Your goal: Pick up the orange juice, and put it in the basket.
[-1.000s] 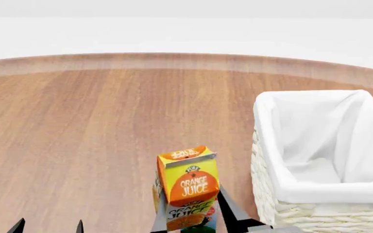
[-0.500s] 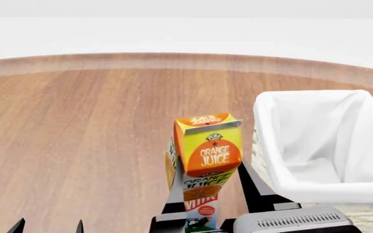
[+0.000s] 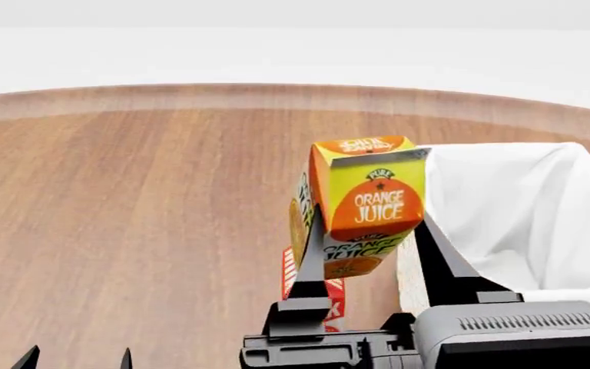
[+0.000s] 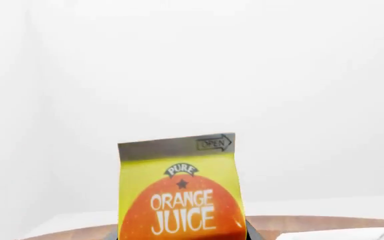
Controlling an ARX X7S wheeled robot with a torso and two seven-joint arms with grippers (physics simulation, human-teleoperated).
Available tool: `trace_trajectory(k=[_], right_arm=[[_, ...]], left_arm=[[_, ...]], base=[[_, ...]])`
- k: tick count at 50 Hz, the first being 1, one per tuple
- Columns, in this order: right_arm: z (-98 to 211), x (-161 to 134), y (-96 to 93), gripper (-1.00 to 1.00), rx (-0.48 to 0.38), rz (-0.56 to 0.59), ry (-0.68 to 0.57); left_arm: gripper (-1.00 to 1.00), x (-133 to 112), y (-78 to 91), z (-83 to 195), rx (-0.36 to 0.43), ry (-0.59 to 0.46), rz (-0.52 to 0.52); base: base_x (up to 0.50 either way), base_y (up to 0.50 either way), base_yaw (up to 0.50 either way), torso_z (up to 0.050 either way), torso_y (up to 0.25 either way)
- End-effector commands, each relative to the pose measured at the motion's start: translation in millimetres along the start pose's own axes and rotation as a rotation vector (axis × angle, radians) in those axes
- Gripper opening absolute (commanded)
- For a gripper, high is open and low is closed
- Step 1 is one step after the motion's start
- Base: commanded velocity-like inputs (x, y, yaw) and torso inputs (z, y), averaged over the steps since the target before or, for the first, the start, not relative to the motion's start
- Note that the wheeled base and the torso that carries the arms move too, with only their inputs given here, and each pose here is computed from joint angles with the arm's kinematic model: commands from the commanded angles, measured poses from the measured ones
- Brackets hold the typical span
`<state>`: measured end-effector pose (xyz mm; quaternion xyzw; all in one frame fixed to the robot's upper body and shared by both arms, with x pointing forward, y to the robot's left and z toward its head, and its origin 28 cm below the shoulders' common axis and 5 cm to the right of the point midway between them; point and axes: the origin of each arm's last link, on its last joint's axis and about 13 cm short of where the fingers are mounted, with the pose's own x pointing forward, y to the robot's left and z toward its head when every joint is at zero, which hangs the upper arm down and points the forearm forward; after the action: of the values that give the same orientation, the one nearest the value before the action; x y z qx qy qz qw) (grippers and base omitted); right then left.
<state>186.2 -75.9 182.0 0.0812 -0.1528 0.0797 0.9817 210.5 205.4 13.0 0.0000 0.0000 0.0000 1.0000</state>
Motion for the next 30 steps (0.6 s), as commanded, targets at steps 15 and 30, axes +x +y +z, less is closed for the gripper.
trace_trajectory(k=[15,30], right_arm=[[14,16,-10.3,-1.00,-0.054,-0.052,-0.061],[13,27,-21.3,-1.00,-0.069,-0.101,-0.062]], left_arm=[[1.00,0,0.0,0,0.000,0.000,0.000],[1.00,0,0.0,0,0.000,0.000,0.000]], base=[[0.00,0.00,0.00,0.000,0.001],[0.00,0.00,0.00,0.001,0.001]])
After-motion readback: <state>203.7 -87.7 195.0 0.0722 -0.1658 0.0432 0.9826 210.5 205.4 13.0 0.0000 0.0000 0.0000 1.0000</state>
